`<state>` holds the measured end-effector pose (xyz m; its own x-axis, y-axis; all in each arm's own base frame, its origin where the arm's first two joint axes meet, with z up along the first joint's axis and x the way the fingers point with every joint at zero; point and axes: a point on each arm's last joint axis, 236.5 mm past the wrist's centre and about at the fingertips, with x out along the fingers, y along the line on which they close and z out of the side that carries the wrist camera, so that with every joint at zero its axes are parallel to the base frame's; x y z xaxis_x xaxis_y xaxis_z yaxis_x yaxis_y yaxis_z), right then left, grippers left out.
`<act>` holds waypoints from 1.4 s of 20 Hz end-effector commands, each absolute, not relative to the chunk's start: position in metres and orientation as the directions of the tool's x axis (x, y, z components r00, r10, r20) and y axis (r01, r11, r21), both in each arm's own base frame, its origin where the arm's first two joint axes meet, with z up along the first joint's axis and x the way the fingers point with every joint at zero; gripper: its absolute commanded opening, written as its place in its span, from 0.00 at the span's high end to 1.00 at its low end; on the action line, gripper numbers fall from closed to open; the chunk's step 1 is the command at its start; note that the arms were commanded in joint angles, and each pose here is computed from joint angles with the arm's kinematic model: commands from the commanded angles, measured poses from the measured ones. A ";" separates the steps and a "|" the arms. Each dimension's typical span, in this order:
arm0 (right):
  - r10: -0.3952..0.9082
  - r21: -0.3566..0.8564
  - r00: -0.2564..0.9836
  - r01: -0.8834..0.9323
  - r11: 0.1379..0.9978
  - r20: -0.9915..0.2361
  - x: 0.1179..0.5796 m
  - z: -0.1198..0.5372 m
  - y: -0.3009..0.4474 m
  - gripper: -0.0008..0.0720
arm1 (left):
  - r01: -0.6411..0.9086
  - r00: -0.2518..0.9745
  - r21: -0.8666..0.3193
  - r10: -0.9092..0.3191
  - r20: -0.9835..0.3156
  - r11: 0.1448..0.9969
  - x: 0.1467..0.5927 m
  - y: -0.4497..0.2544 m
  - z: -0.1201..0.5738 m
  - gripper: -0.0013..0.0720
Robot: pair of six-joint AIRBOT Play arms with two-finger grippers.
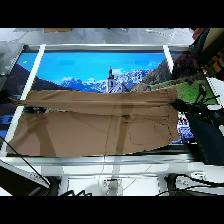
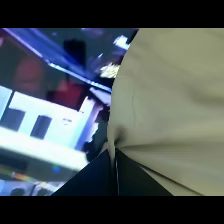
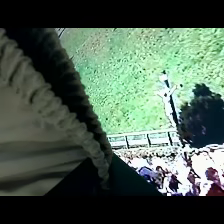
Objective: Fold the clothes and pants, and hang the long-sleeved shirts on hangers.
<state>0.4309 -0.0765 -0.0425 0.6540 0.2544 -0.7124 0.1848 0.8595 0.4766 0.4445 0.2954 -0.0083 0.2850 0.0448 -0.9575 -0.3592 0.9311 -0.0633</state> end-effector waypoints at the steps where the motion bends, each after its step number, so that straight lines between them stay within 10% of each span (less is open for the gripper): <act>1: 0.270 0.483 0.645 0.177 0.858 -0.715 0.429 -0.043 -0.073 0.94 | -0.333 0.203 -0.017 0.054 -0.978 0.943 0.433 0.300 -0.031 0.96; 18: 0.111 0.417 0.680 0.305 0.857 -0.724 0.473 -0.087 -0.058 0.94 | -0.271 0.208 -0.024 0.034 -0.978 0.962 0.472 0.270 -0.078 0.96; 20: 0.111 0.420 0.697 0.290 0.860 -0.708 0.482 -0.077 -0.059 0.79 | -0.266 0.231 -0.015 0.048 -0.972 0.964 0.479 0.271 -0.076 0.96; 22: 0.110 0.424 0.720 0.272 0.864 -0.685 0.493 -0.062 -0.061 0.38 | -0.262 0.239 -0.012 0.052 -0.970 0.965 0.482 0.270 -0.076 0.87; 26: 0.119 0.423 0.738 0.239 0.874 -0.664 0.504 -0.045 -0.060 0.37 | -0.286 0.161 0.011 0.059 -0.985 0.958 0.463 0.273 -0.079 0.38; 28: 0.158 0.438 0.723 0.217 0.872 -0.672 0.502 -0.045 -0.051 0.37 | -0.299 0.065 0.093 0.117 -0.991 0.950 0.440 0.287 -0.081 0.37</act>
<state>0.5006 -0.0593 -0.0499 0.7312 0.1216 -0.6713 0.2439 0.8723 0.4238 0.4648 0.2736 -0.0791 0.1690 0.0634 -0.9836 -0.2806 0.9597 0.0136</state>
